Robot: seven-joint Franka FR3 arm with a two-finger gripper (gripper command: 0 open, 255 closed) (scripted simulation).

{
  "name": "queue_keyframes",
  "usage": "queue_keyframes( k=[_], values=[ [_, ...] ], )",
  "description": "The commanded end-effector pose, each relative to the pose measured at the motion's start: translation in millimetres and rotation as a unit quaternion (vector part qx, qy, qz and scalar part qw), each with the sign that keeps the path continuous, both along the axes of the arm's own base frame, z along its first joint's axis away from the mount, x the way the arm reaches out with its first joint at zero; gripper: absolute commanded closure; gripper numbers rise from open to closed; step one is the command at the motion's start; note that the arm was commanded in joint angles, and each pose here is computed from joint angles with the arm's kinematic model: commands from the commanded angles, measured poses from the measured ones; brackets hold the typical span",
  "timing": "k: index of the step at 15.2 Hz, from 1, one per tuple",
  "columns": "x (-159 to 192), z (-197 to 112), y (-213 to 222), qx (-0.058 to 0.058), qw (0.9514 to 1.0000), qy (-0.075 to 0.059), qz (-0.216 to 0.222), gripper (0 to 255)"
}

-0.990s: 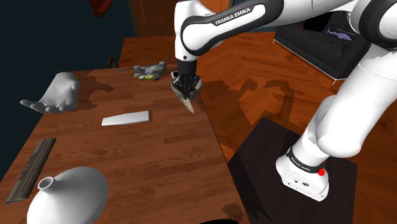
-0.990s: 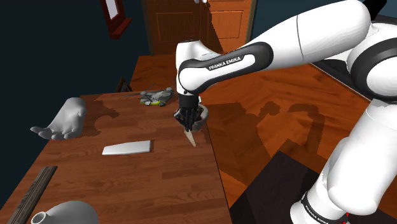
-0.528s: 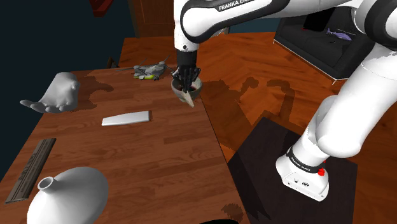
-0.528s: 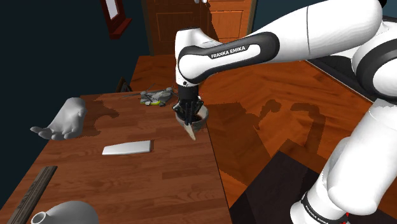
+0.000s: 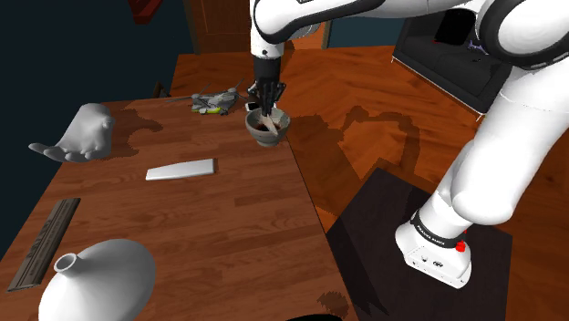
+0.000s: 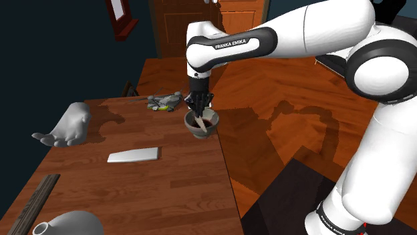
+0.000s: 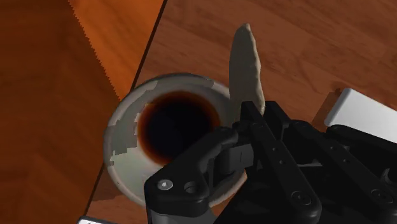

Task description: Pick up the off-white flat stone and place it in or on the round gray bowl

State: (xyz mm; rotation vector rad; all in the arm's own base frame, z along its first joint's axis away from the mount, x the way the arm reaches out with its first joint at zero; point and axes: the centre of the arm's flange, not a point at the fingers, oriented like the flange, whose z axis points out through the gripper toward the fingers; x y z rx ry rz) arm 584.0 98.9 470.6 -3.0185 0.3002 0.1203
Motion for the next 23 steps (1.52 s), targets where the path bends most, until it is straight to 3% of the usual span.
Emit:
queue_keyframes(
  k=[1, 6, 20, 23],
  values=[
    [21.8, 3.1, -19.9, 0.0, 1.0, 0.0, 0.0, 255],
    [71.0, 5.7, -69.1, 0.0, 1.0, 0.0, 0.0, 255],
    [71.0, -68.2, -69.1, 0.0, 1.0, 0.0, 0.0, 255],
    [71.0, -70.9, -69.1, 0.0, 1.0, 0.0, 0.0, 255]
  ],
)
